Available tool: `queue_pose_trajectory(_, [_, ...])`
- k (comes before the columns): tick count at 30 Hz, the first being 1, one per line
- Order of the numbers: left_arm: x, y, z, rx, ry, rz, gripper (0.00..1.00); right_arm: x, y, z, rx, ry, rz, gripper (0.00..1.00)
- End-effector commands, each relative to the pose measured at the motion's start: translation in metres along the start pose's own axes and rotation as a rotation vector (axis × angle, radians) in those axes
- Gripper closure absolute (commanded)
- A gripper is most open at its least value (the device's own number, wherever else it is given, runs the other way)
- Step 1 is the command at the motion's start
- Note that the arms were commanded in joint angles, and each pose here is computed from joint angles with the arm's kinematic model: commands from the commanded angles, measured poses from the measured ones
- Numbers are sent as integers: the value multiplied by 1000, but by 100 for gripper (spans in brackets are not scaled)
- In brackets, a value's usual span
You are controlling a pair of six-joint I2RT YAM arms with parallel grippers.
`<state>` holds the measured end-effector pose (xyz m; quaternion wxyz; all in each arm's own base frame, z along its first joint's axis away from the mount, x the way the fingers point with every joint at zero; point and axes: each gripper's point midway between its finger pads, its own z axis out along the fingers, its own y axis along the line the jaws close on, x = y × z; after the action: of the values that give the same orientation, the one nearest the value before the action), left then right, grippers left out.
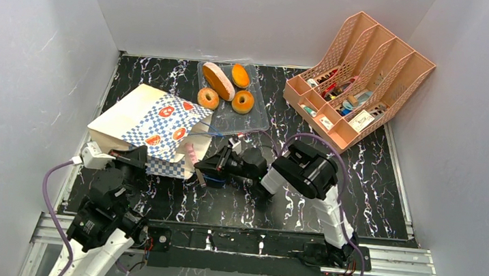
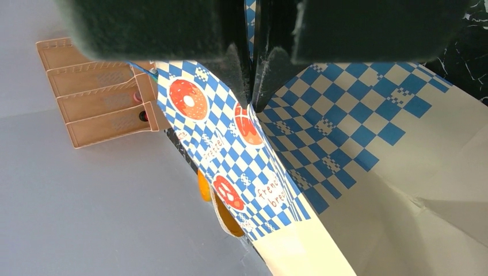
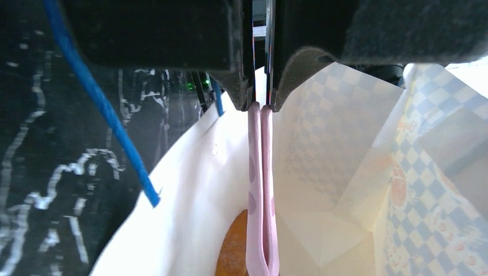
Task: Take the fake bread out of the paper bag
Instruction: Take out the fake bread from the paper bag.
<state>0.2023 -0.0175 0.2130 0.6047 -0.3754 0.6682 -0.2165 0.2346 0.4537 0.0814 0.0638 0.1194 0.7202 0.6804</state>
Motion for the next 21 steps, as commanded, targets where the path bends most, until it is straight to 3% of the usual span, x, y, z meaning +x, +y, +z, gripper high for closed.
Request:
queue_pose_trajectory(1, [-13,-18,-6,81,-24,55,100,0,50,-4,-100,-12,-149,100])
queue_pose_trajectory(4, [-3,-29,-6,152,12,74,100,-3,60,2,-87,-13,-216,99])
queue_pose_trajectory(7, [6,-39,-7,221,47,69,100,-4,67,12,-76,-9,-239,91])
queue_pose_trajectory(21, [5,-58,-20,309,89,79,100,28,65,52,-156,22,-94,88])
